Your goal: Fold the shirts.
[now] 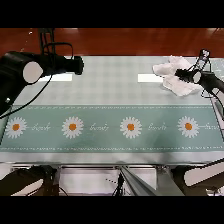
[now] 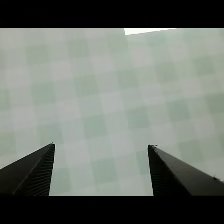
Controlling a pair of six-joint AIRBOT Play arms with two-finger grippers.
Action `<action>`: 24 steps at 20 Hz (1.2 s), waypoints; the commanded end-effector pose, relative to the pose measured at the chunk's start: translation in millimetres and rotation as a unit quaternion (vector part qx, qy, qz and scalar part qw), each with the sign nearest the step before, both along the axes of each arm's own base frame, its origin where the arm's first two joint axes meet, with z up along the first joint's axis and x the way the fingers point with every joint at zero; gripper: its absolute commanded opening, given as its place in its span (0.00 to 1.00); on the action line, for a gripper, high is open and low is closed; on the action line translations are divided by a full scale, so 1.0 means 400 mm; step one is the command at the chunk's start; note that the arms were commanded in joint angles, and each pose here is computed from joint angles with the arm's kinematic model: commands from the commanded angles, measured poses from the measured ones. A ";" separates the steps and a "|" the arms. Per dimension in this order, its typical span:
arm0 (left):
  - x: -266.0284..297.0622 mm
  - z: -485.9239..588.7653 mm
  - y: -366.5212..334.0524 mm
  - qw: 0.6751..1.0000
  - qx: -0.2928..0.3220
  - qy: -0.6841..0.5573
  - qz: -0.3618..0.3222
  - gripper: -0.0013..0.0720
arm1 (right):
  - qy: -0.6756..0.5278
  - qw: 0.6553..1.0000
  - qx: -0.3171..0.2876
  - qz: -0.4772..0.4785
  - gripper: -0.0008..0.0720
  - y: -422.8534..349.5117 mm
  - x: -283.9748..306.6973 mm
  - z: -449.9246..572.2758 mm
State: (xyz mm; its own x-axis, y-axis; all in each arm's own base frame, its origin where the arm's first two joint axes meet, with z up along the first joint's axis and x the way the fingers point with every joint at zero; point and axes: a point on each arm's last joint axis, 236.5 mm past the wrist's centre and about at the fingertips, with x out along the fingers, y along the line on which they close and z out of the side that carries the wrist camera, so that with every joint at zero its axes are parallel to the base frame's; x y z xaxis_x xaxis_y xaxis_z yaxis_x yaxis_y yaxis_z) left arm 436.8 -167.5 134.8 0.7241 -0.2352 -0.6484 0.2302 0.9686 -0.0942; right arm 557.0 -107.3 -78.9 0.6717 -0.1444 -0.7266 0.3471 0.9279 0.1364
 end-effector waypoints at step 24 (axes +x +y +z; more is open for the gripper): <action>-0.454 0.721 0.174 0.982 -0.049 -0.182 -0.021 0.99 | -0.478 0.873 -0.088 0.045 0.06 0.175 -0.640 1.338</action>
